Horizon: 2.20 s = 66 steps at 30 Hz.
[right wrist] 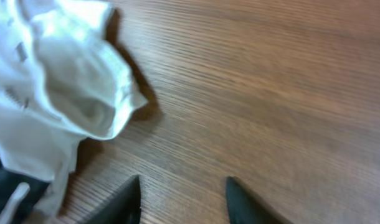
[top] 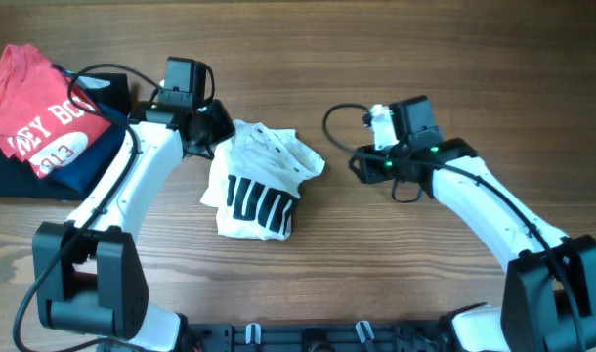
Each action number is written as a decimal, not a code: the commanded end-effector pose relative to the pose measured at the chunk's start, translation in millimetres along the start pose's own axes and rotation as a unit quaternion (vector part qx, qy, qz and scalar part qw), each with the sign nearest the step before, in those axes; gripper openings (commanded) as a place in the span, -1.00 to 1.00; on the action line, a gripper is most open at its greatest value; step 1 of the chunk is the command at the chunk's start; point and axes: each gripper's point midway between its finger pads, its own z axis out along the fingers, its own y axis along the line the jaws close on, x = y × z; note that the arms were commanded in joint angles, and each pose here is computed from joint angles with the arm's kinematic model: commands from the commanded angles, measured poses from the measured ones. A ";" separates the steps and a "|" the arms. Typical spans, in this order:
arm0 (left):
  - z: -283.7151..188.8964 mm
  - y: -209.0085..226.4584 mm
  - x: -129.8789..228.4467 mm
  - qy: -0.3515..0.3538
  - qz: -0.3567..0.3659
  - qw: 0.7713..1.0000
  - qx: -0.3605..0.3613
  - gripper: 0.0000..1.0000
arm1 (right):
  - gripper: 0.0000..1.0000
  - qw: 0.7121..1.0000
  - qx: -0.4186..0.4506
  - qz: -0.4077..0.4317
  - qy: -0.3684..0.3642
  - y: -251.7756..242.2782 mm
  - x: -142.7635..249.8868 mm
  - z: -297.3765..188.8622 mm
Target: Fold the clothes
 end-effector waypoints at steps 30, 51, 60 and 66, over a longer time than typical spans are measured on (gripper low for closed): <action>58.3 -30.2 25.6 0.068 0.067 0.993 0.069 -0.61 | -0.76 0.981 -0.088 -0.173 -0.002 62.6 7.9 95.5; 21.9 17.2 -3.8 0.004 -0.022 0.999 -0.034 -0.92 | -0.91 0.973 0.016 -0.158 -0.169 65.4 -97.8 -1.6; -24.4 28.2 -21.3 -0.064 -0.025 0.995 -0.070 -0.92 | -0.91 0.973 -0.014 -0.164 -0.163 80.4 -92.5 0.3; -31.0 57.3 -20.1 -0.081 -0.061 0.984 -0.144 -0.92 | -0.91 0.974 -0.019 -0.172 -0.149 87.7 -84.5 13.2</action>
